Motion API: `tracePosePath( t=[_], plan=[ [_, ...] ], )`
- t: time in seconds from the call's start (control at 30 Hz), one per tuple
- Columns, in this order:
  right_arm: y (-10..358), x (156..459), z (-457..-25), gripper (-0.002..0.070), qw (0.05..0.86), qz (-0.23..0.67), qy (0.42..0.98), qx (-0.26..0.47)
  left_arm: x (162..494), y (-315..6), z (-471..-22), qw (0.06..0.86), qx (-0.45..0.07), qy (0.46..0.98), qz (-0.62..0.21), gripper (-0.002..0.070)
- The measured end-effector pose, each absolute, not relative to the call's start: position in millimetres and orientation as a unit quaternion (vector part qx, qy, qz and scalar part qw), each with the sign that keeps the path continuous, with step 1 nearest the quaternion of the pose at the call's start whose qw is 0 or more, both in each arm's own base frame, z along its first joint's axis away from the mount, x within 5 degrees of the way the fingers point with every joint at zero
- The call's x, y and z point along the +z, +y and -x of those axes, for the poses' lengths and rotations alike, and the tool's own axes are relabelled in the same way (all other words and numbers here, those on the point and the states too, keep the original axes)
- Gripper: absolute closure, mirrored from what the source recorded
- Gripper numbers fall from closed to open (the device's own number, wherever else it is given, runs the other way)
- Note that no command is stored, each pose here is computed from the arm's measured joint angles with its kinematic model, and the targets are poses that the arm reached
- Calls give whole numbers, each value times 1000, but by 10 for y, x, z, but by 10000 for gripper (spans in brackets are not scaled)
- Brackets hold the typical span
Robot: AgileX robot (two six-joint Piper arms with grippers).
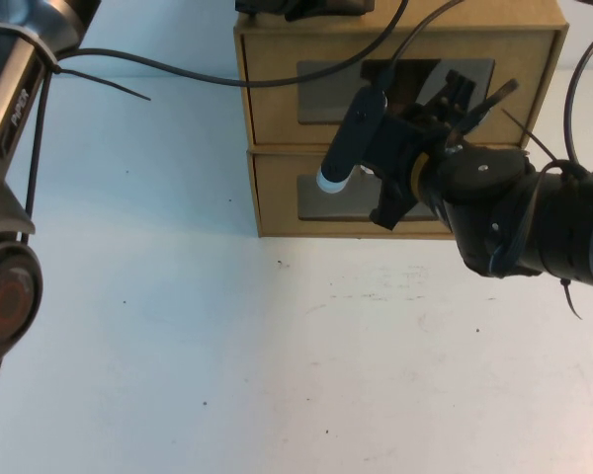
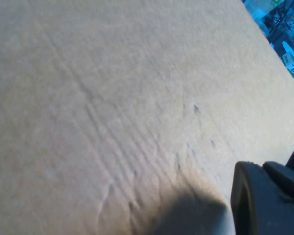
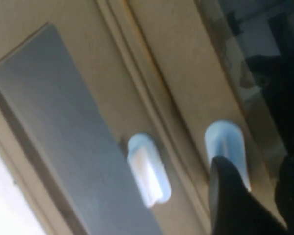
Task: Open the shoe box
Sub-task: 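Pull the top drawer of the cardboard box fully open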
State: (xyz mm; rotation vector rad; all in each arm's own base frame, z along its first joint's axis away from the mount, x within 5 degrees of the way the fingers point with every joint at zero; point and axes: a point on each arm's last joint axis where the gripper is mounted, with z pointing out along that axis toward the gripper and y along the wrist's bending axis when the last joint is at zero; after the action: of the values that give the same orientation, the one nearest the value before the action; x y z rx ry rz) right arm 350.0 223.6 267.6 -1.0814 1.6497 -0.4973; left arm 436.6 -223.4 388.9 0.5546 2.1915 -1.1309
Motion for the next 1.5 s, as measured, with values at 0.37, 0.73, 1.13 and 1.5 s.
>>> tracePosePath(
  t=[0.37,0.73,1.13,1.5],
  plan=[
    [2287,2713,-3561,479,534,449,686,-206,3891,-2236,-4365,301,-428,826,-208,679],
    [2253,2721,-3550,442,528,427,707,-200,3892,-2237,-4364,301,-429,826,-207,679],
    [2181,3012,-3355,363,520,418,727,-163,3897,-2241,-4361,300,-433,824,-207,679],
    [2298,2724,-3481,311,498,500,677,-211,3904,-2237,-4360,299,-438,822,-205,679]
  ],
)
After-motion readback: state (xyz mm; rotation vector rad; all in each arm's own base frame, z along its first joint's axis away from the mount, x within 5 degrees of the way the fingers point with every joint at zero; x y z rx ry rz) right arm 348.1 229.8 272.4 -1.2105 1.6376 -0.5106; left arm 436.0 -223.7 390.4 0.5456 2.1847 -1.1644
